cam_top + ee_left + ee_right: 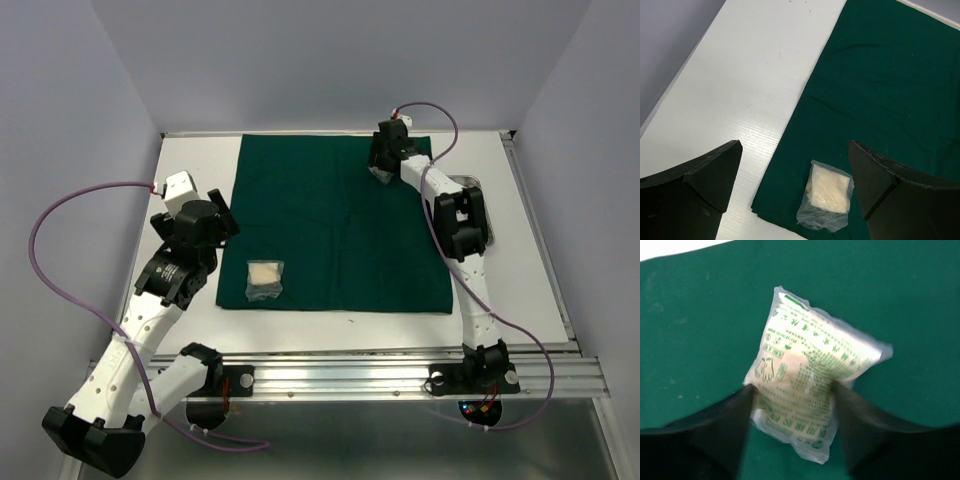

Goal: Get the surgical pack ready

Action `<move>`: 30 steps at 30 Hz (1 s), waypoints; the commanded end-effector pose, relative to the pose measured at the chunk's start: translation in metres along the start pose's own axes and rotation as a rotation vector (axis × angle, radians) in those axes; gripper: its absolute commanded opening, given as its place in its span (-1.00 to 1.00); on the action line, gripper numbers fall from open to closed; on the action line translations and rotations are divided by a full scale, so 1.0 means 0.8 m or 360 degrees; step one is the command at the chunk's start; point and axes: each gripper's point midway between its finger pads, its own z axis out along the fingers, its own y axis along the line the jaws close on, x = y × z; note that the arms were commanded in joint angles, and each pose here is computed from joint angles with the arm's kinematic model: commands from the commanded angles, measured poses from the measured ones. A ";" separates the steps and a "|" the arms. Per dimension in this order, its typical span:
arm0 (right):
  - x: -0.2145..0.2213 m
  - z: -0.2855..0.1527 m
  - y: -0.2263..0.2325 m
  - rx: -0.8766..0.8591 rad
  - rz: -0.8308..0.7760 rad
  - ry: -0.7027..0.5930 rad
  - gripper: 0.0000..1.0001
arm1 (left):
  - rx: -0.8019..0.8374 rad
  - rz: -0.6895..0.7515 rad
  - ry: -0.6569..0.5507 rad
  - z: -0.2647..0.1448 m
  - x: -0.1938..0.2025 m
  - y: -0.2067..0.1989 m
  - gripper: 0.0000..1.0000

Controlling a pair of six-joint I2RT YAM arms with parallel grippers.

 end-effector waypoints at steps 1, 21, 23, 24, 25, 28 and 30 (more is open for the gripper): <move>-0.037 -0.014 0.002 0.0008 0.0073 -0.0088 0.18 | -0.0041 -0.0006 -0.0045 0.004 -0.005 0.006 0.98; -0.163 -0.193 -0.108 0.0327 0.0226 -0.0463 -0.41 | 0.0010 -0.0036 -0.0092 -0.010 -0.013 0.010 0.98; -0.147 -0.210 -0.153 0.0509 0.0301 -0.0464 -0.41 | 0.0017 -0.0033 -0.0095 -0.010 -0.013 0.009 0.98; -0.140 -0.216 -0.160 0.0545 0.0318 -0.0458 -0.41 | 0.0022 -0.0032 -0.0094 -0.010 -0.013 0.009 0.98; -0.141 -0.227 -0.175 0.0588 0.0390 -0.0481 -0.41 | 0.0030 -0.0030 -0.0093 -0.010 -0.013 0.008 0.98; -0.102 -0.229 -0.216 0.0754 0.0448 -0.0413 -0.41 | 0.0047 -0.0032 -0.0096 -0.009 -0.014 0.004 0.98; -0.077 -0.228 -0.235 0.0808 0.0527 -0.0372 -0.41 | 0.0062 -0.0037 -0.0097 -0.010 -0.016 0.002 0.98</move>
